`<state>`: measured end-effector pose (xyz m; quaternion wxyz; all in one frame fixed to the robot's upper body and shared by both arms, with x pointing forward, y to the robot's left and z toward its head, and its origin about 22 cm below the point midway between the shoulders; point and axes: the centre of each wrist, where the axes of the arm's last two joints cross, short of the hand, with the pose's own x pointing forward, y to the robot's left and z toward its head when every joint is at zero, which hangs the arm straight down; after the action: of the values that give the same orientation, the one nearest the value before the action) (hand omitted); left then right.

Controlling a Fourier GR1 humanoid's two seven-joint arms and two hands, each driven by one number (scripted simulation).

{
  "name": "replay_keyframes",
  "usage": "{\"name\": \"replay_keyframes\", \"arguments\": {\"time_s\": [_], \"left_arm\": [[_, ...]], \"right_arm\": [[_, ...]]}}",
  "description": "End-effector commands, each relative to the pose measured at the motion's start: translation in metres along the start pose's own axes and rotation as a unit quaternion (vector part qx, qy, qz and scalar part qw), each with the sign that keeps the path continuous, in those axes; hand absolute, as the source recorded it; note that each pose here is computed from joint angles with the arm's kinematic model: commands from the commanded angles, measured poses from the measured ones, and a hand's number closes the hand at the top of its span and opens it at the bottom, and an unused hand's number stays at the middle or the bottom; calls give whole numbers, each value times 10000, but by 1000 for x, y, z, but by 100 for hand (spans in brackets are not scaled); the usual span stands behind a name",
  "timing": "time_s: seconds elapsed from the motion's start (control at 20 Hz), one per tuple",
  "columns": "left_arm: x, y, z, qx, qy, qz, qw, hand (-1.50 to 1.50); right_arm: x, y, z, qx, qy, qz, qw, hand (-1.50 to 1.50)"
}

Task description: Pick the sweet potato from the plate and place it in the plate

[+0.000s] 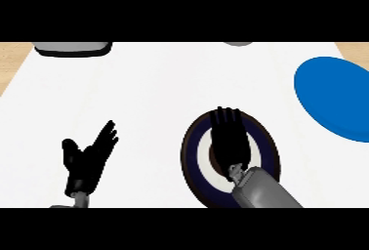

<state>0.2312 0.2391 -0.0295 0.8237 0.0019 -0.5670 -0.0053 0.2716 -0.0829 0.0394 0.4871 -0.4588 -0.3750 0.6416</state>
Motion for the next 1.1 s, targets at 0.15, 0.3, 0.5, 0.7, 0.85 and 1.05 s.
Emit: {"name": "replay_keyframes", "arguments": {"time_s": [0.15, 0.3, 0.5, 0.7, 0.85, 1.05], "left_arm": [[-9, -10, -7, 41, 115, -67, 9999, 0], [1, -3, -11, 7, 86, -61, 9999, 0], [-18, 1, -11, -25, 146, 34, 9999, 0], [-10, -7, 0, 16, 81, 13, 10000, 0], [-15, -7, -2, -41, 124, 26, 9999, 0], [2, -1, -4, 57, 73, 17, 10000, 0]], "right_arm": [[0, 11, -16, 244, 9, 125, 9996, -150], [13, 27, -30, 588, -58, 610, 9964, 150], [-9, 44, -26, 398, -306, 853, 9951, 150], [-25, 23, -29, 186, -342, 928, 9949, 150], [-19, 26, -22, 13, -395, 892, 9952, 150], [-20, 14, -25, -160, 793, -1509, 9852, 150]]}}
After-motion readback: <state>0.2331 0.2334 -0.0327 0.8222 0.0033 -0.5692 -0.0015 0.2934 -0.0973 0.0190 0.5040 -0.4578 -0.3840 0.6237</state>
